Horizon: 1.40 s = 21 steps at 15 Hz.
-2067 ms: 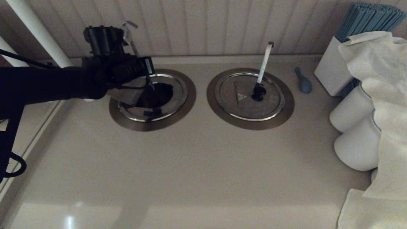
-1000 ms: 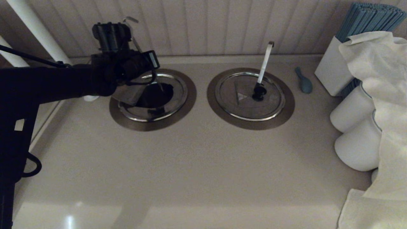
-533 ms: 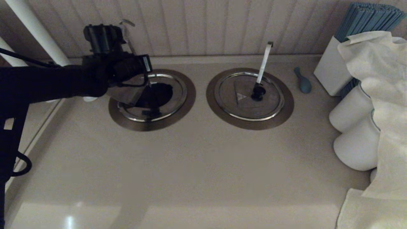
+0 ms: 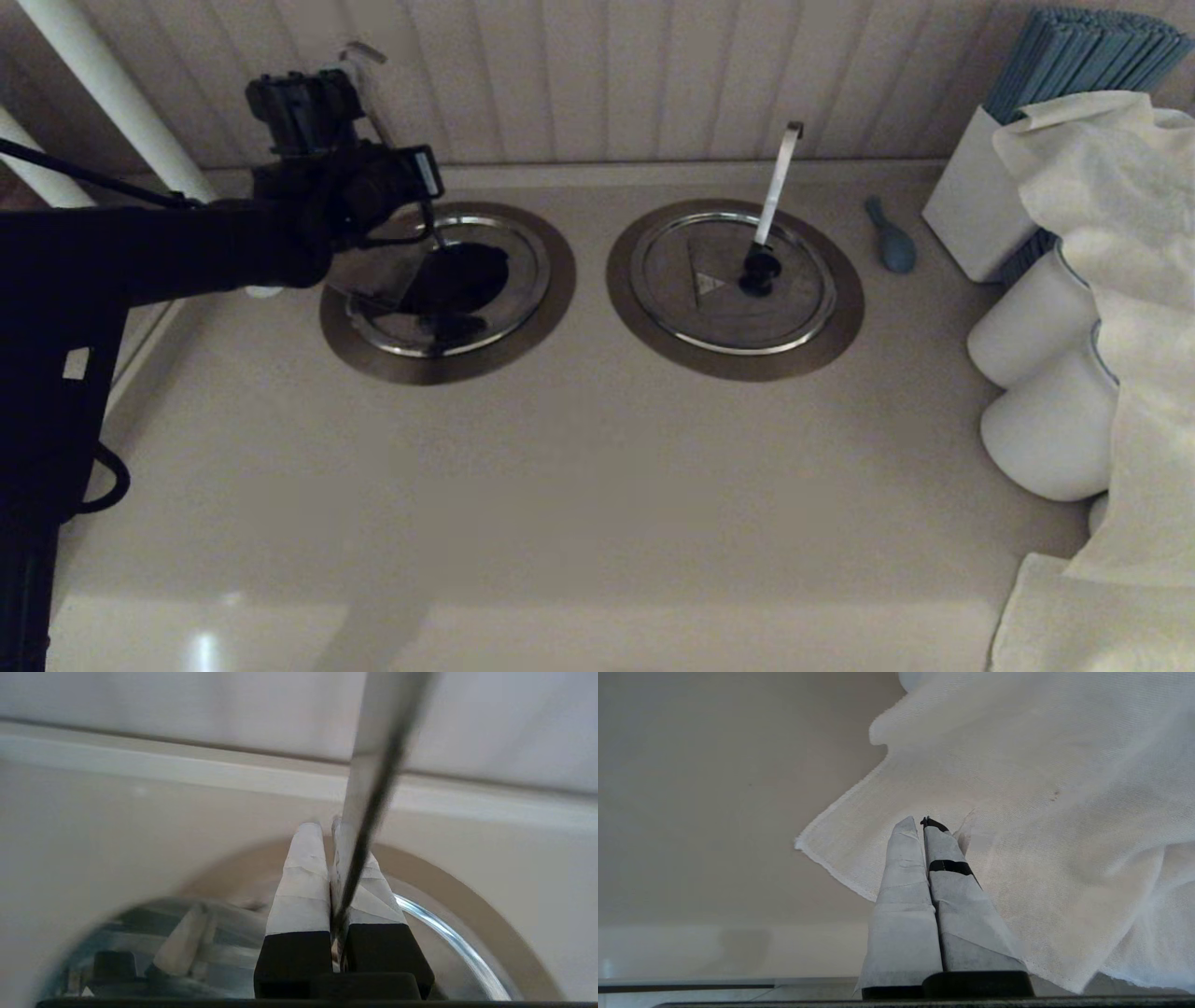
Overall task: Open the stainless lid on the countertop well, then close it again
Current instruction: Stir with a spoon
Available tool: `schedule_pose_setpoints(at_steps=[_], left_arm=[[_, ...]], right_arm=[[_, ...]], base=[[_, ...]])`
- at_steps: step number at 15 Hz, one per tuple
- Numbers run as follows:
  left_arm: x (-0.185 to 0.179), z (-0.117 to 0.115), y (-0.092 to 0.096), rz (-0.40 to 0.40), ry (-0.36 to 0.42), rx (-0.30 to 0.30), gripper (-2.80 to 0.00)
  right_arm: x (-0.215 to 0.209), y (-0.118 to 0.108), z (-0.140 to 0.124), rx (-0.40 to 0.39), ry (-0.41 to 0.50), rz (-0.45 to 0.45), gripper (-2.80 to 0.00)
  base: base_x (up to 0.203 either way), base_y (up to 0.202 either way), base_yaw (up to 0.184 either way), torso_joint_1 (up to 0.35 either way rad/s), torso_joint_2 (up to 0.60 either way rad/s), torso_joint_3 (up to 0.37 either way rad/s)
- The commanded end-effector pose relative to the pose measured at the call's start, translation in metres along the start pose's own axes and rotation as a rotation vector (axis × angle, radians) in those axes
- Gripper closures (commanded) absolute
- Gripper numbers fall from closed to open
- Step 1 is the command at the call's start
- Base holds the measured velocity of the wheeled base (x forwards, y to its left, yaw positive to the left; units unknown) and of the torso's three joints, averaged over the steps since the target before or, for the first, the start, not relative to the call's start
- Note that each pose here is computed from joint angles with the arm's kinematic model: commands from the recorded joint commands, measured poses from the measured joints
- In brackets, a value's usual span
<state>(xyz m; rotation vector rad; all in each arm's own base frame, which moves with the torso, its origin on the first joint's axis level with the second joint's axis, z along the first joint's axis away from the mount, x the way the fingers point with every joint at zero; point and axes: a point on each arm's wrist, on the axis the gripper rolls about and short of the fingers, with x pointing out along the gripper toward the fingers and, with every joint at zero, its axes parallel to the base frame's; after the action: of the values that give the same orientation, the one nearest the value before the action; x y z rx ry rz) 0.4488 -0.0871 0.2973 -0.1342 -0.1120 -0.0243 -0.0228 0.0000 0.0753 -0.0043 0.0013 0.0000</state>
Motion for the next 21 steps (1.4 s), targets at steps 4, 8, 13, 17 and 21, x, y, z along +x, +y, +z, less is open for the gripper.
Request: schedule_pose_setpoints(at_steps=[4, 8, 13, 17, 21], left_arm=[[0.003, -0.014, -0.018, -0.033, 0.018, -0.008, 0.0], [-0.003, -0.015, -0.034, -0.059, 0.029, -0.05, 0.0], [-0.03, 0.007, -0.035, -0.145, 0.152, -0.122, 0.0], [-0.03, 0.009, -0.013, -0.099, 0.192, -0.074, 0.0], [-0.027, 0.009, -0.002, -0.073, 0.195, -0.028, 0.0]], right_arm=[[0.0, 0.0, 0.0, 0.0, 0.0, 0.002, 0.0], [0.0, 0.0, 0.0, 0.0, 0.0, 0.001, 0.0], [0.0, 0.0, 0.0, 0.0, -0.001, 0.002, 0.0], [0.0, 0.0, 0.0, 0.0, -0.001, 0.001, 0.0], [0.0, 0.0, 0.0, 0.0, -0.001, 0.001, 0.0]], base=[[0.0, 0.0, 0.0, 0.0, 0.0, 0.0], [0.0, 0.0, 0.0, 0.0, 0.0, 0.0], [0.0, 0.0, 0.0, 0.0, 0.0, 0.0], [0.0, 0.0, 0.0, 0.0, 0.0, 0.0], [0.0, 0.0, 0.0, 0.0, 0.0, 0.0]])
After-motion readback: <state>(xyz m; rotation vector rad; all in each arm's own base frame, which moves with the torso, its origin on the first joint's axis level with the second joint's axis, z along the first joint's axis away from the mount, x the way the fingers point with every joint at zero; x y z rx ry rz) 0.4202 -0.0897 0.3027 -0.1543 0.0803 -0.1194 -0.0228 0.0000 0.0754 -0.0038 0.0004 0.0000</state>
